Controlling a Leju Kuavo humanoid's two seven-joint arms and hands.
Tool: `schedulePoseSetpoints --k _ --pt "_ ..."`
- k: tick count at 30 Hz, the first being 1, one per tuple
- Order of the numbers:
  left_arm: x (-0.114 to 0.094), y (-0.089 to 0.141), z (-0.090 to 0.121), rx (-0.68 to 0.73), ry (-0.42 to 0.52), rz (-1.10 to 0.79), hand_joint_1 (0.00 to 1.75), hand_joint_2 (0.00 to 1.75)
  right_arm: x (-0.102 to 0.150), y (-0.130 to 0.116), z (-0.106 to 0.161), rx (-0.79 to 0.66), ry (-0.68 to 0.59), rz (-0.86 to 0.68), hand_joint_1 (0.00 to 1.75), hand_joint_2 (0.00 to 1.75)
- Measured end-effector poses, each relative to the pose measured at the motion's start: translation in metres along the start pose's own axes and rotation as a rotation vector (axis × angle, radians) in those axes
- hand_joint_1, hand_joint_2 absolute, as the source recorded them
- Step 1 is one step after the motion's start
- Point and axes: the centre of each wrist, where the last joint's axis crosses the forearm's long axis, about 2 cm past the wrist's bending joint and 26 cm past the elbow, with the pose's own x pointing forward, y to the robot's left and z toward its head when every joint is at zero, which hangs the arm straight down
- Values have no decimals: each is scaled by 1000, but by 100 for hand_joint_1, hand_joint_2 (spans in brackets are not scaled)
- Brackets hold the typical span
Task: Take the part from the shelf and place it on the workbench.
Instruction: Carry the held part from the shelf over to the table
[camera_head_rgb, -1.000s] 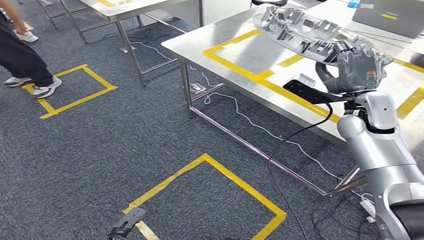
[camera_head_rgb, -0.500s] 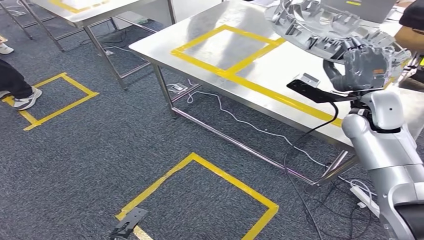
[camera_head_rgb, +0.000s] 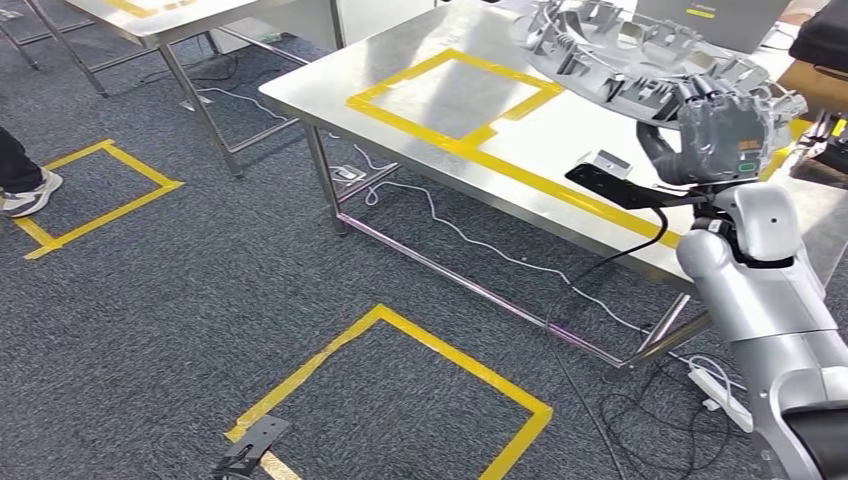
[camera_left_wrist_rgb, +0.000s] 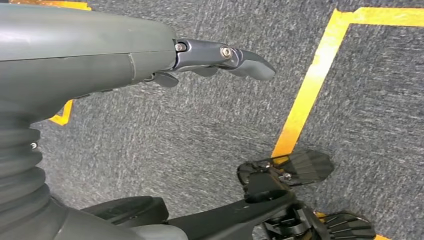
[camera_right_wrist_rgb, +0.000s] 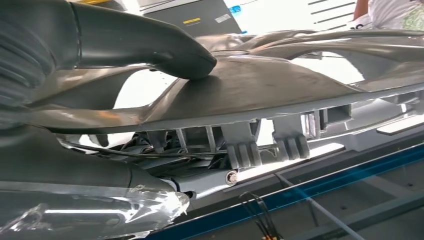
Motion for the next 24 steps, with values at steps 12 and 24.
schedulePoseSetpoints --k 12,24 --pt "-2 5 -1 6 5 -1 0 175 -1 -13 -4 -65 17 -32 175 175" --pt "-4 8 -1 13 8 -6 0 175 -2 -10 3 -57 24 -38 175 175"
